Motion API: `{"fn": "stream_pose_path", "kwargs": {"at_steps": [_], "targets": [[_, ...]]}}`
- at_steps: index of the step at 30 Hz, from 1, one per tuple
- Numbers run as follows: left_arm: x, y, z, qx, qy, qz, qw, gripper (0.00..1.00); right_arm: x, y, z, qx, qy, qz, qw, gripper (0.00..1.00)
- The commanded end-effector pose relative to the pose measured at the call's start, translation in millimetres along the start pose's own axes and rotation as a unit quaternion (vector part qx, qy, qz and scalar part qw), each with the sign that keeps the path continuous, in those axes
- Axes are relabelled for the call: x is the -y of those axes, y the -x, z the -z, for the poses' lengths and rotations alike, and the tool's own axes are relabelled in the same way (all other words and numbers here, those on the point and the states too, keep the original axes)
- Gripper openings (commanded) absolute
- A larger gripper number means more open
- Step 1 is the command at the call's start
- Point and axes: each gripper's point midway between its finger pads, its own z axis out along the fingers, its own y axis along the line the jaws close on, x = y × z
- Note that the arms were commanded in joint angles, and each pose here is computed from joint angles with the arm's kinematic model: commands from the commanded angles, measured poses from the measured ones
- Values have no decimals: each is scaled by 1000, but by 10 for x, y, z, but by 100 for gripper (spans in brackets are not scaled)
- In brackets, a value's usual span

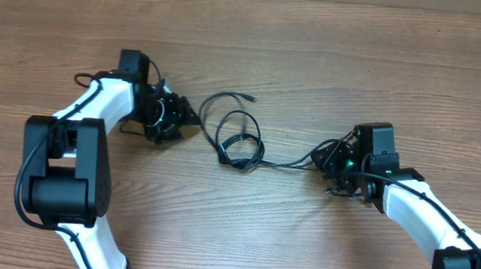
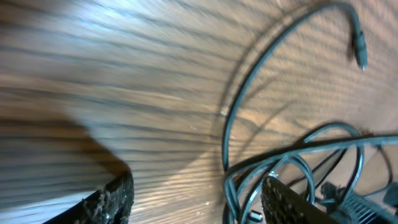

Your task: Untangle cables

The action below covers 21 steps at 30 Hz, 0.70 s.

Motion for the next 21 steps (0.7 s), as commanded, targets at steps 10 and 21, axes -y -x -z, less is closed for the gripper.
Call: {"fn": "stream_pose_path", "kwargs": {"at_steps": [10,21], "targets": [[296,-381,438,33,53,-7,998,60,-409,-43,200,-23,85,24,996,100],[426,-811,168,26,130,57,990,34,-395,-237,458,-51,73,-15,996,100]]}}
